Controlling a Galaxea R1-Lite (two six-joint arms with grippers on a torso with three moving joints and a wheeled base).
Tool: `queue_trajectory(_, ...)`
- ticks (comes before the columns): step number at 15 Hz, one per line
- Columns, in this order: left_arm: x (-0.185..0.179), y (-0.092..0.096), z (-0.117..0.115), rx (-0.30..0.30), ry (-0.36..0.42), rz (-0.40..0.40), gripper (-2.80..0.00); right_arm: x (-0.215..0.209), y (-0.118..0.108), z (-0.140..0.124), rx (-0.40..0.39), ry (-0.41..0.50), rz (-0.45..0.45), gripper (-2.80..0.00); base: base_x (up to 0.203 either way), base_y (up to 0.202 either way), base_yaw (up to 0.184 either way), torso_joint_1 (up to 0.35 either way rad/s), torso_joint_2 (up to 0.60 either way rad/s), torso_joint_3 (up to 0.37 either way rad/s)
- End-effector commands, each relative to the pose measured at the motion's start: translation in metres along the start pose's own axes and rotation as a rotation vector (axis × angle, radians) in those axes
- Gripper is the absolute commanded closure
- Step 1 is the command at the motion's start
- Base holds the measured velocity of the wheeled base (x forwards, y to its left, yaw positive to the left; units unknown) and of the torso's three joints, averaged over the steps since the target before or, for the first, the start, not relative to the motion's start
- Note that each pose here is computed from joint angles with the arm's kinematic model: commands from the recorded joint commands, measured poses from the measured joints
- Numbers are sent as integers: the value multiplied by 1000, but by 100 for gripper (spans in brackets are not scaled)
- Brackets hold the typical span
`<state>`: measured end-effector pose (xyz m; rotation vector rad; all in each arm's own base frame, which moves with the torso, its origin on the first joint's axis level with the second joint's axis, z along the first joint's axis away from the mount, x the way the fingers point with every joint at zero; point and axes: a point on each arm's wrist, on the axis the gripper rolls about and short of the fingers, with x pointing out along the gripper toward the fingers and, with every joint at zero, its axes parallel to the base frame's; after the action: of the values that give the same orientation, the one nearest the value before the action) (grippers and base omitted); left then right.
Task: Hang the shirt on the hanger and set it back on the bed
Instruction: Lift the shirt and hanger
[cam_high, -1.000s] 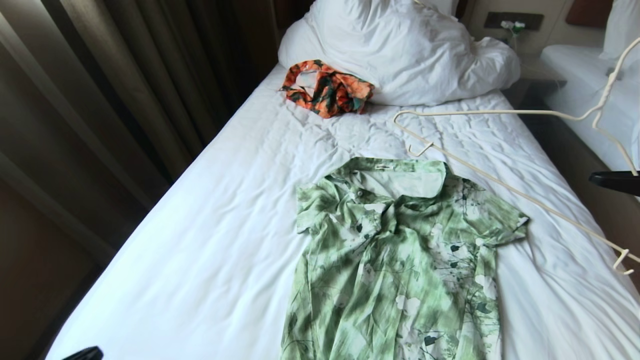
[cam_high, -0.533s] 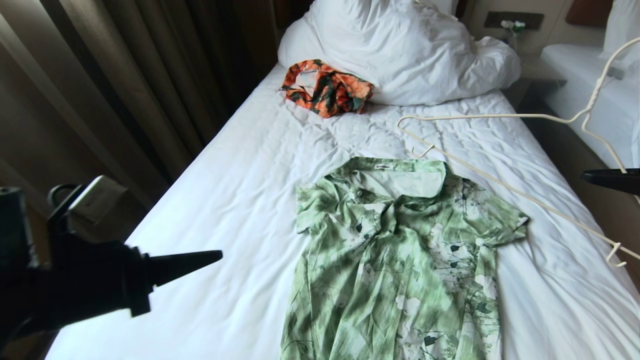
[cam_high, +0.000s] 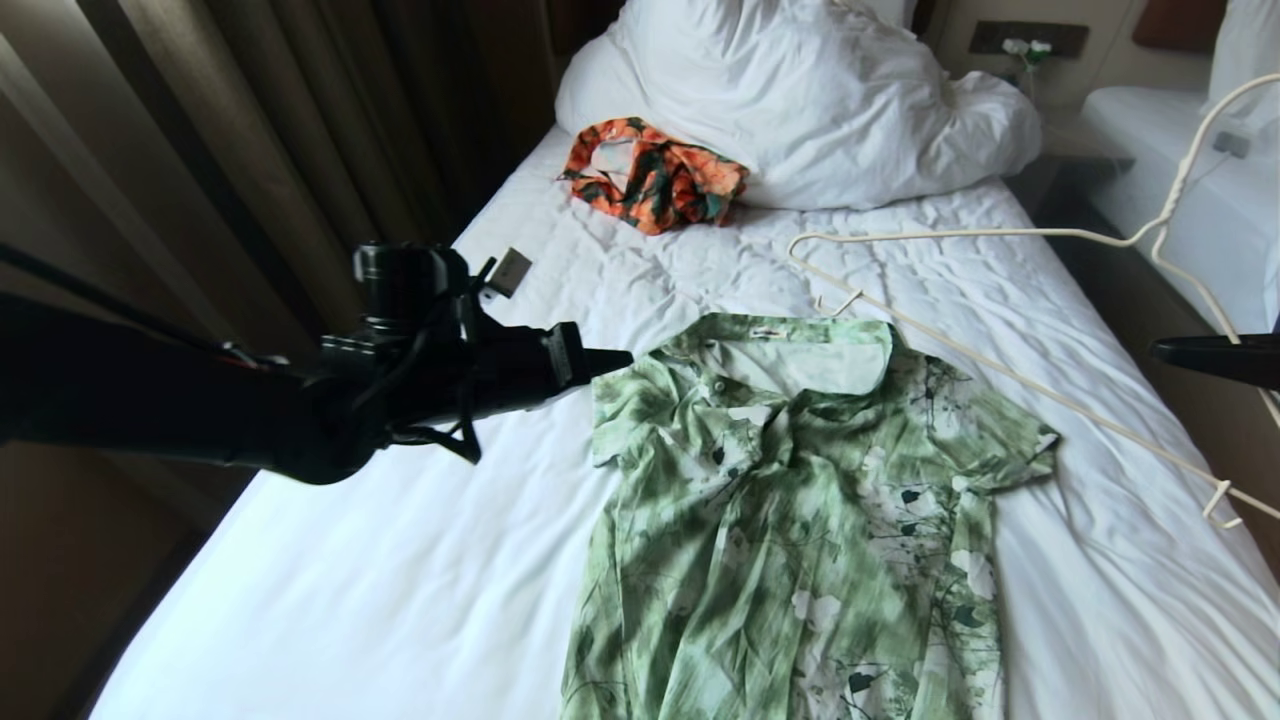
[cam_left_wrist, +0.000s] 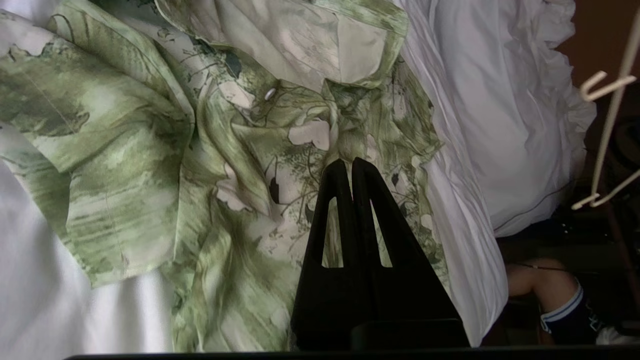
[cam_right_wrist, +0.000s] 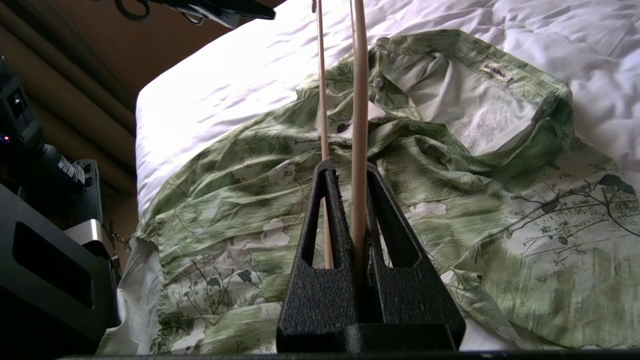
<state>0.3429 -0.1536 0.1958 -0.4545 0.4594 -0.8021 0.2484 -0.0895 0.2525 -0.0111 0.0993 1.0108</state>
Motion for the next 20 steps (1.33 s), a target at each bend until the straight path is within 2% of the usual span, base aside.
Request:
queue_trajectory(1, 53, 22, -13, -29, 50, 43, 0, 1, -5, -5, 17, -1, 9, 0, 0, 0, 0, 0, 0, 0)
queue_trajectory(2, 65, 24, -14, -33, 53, 74, -280, 1, -6, -6, 19, -1, 9, 0, 0, 0, 0, 0, 0, 0)
queue_trajectory(5, 97, 27, -10, 1, -46, 229, -280, 1, -7, -9, 30, 0, 7, 0, 0, 0, 0, 0, 0, 0)
queue_trajectory(7, 116, 29, -18, 49, -78, 334, -280, 1, -6, -11, 38, 1, 7, 0, 0, 0, 0, 0, 0, 0)
queue_trajectory(15, 143, 7, -27, 86, -150, 382, -280, -1, -3, -20, 68, 5, 1, 0, 0, 0, 0, 0, 0, 0)
queue_trajectory(20, 165, 3, -37, 112, -194, 435, -280, -3, -1, -22, 73, 5, -6, 0, 0, 0, 0, 0, 0, 0)
